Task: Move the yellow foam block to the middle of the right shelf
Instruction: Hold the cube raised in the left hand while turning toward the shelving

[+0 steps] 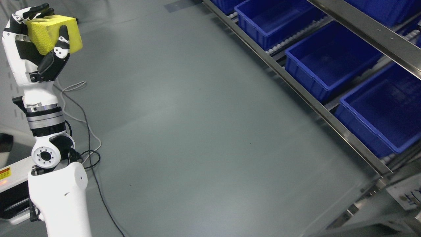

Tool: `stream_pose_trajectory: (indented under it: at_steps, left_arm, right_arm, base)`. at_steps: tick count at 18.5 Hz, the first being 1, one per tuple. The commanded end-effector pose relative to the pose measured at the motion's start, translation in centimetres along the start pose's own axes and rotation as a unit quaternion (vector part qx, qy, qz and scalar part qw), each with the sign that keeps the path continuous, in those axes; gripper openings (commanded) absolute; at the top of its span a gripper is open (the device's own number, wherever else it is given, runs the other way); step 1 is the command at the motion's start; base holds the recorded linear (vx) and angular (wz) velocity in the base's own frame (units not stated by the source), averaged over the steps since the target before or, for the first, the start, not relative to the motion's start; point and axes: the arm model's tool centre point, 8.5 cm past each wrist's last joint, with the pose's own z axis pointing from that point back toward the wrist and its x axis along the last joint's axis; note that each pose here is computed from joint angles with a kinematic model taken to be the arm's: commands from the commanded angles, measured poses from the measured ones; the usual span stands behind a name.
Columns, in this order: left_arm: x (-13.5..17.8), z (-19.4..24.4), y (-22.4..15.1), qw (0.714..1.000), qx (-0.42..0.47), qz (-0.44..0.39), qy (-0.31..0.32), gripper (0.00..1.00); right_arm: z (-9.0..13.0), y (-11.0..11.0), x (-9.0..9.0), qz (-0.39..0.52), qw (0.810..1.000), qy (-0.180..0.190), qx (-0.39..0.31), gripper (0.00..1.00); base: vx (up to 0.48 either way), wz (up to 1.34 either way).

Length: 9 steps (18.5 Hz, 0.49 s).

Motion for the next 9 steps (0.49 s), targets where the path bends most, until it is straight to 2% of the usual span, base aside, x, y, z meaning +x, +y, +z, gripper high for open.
stream_pose_trajectory:
  at_steps: [1, 9]
  left_arm:
    - [0.24, -0.38, 0.50, 1.000, -0.003, -0.007, -0.003, 0.22]
    - [0.22, -0.40, 0.33, 1.000, -0.006, -0.006, -0.003, 0.22]
  right_arm:
    - [-0.05, -1.11, 0.80, 0.000, 1.000, -0.010, -0.008, 1.00]
    - [-0.05, -1.11, 0.80, 0.001, 1.000, -0.010, -0.008, 1.00]
  base:
    - [0.062, 0.65]
    - [0.117, 0.44]
